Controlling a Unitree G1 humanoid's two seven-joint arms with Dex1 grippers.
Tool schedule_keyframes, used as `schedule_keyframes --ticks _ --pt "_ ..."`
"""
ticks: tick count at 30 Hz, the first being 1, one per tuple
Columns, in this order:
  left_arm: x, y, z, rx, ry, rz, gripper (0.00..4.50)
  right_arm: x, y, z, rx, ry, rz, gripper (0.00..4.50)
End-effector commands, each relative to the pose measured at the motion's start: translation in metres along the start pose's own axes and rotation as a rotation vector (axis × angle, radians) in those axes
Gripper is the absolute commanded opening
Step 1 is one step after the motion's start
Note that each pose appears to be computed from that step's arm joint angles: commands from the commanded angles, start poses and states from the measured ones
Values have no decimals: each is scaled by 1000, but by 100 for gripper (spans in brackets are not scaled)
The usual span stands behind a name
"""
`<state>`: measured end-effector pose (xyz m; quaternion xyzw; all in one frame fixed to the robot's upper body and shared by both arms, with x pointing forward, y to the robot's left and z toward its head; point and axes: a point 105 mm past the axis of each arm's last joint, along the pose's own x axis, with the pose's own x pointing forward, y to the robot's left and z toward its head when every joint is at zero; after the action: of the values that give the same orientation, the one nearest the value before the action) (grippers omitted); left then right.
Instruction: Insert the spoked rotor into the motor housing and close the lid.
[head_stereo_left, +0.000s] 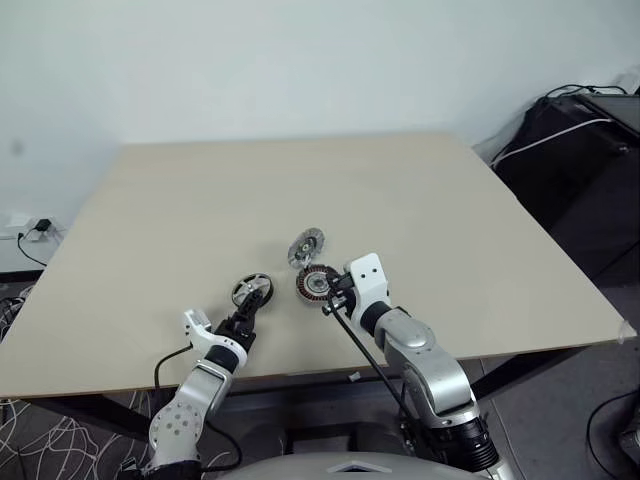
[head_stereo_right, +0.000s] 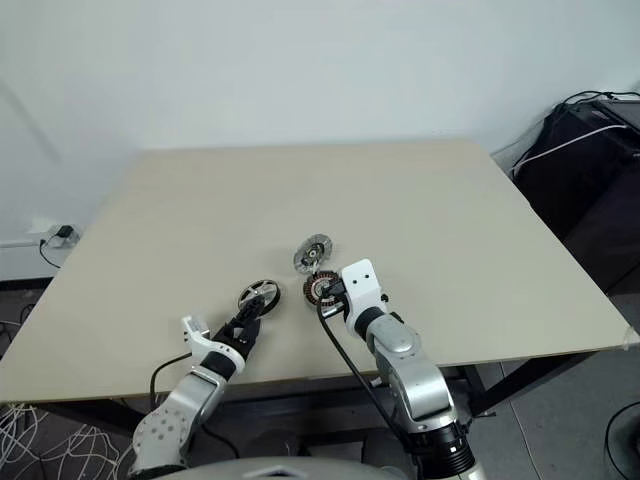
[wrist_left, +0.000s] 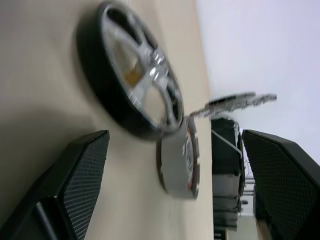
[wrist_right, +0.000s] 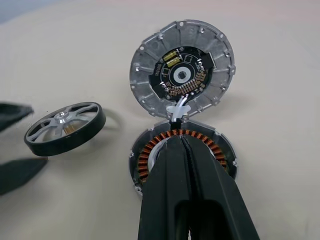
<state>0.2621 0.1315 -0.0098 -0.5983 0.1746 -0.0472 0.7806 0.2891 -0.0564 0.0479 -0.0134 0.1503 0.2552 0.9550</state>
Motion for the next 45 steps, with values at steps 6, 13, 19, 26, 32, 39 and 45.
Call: schedule_keyframes --ticks 6,13,19,26,32,39,45 --pt "16 -17 -5 -80 -50 -63 432 -3 2 17 4 -60 1 1" --pt "16 -11 -5 -82 -47 -25 229 -3 1 17 10 -60 -4 0" --pt "16 -8 -6 -88 -48 -4 37 -2 1 17 11 -61 -1 0" --pt "13 -11 1 -84 -93 -24 36 -2 1 17 15 -57 -2 0" --pt "-1 -48 26 -76 -218 -274 36 -2 1 16 18 -53 -5 0" --pt "-11 -106 10 -28 -87 -603 36 -2 2 15 21 -54 -1 0" --pt "12 -108 -23 -36 112 -556 36 -5 -1 20 17 -84 -16 0"
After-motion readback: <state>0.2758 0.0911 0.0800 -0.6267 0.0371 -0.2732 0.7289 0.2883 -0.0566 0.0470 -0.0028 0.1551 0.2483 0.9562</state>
